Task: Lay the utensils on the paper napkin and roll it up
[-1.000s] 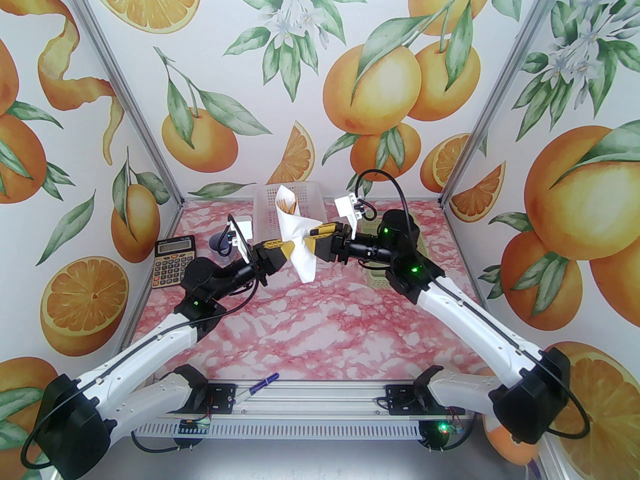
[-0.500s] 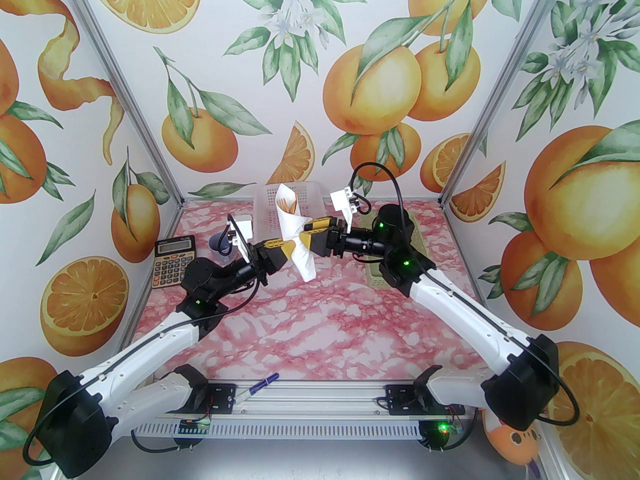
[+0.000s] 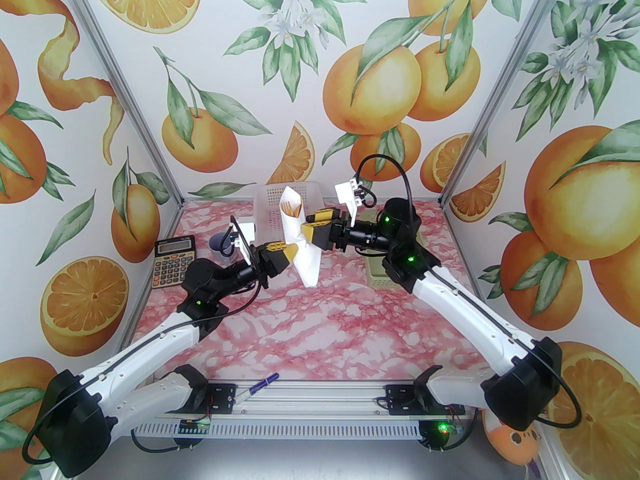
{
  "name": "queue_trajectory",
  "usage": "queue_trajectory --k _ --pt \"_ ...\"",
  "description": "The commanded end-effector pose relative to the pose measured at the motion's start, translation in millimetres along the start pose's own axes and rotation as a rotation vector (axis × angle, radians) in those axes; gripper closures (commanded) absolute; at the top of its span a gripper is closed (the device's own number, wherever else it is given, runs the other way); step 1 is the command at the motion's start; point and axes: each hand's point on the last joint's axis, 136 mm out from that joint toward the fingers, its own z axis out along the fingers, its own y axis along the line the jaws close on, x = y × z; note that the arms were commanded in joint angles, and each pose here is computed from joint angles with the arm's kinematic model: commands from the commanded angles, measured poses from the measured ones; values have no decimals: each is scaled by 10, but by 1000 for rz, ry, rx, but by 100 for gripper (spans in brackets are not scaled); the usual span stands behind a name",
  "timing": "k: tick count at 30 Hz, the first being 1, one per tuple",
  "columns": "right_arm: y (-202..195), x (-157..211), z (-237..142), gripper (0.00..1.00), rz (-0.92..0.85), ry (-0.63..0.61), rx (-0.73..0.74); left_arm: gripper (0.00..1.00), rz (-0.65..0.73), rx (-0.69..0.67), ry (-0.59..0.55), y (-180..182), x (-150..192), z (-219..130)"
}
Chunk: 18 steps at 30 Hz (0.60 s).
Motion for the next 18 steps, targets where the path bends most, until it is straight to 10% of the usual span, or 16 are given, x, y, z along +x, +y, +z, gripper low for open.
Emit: queue_trajectory --k 1,9,18 --pt "85 -44 -118 46 -42 -11 31 100 39 -6 -37 -46 -124 4" --pt "60 -24 -494 40 -44 -19 170 100 36 -93 -53 97 -112 -57" --pt "378 248 -342 48 49 32 9 100 34 -114 -54 148 -104 -52"
